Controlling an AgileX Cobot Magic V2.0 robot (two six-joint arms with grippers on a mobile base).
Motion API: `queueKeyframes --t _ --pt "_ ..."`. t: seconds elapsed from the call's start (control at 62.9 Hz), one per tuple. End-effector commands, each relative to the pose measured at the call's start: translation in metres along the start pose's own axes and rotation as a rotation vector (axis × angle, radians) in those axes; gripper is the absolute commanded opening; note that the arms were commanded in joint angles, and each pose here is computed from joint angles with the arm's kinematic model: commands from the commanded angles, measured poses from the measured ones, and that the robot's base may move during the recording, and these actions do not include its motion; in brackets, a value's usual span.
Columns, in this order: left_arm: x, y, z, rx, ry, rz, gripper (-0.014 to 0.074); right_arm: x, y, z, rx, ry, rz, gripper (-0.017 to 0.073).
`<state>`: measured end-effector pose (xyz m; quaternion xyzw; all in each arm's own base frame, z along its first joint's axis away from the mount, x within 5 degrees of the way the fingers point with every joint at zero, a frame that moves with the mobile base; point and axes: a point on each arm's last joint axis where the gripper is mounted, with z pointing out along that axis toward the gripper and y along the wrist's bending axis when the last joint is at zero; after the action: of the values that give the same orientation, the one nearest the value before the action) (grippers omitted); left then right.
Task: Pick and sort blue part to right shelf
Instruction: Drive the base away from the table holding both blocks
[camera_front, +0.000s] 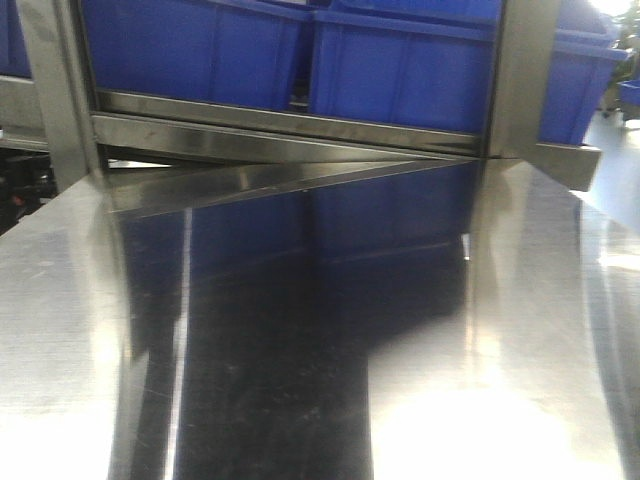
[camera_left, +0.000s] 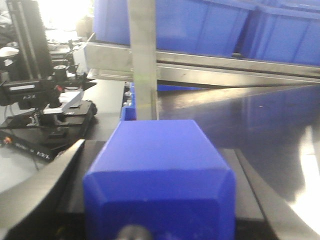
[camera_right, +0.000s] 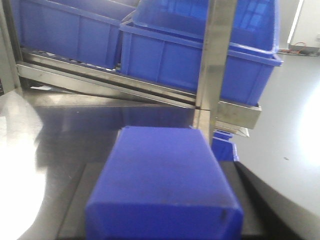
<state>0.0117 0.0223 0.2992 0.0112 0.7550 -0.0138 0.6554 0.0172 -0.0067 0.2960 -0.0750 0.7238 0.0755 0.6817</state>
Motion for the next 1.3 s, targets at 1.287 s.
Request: queueKeyframes --t 1.287 --pt "-0.0146 -0.0006 -0.0048 0.021 -0.104 -0.001 0.0314 -0.0171 -0.0005 -0.0090 -0.005 -0.137 -0.027 0.0248"
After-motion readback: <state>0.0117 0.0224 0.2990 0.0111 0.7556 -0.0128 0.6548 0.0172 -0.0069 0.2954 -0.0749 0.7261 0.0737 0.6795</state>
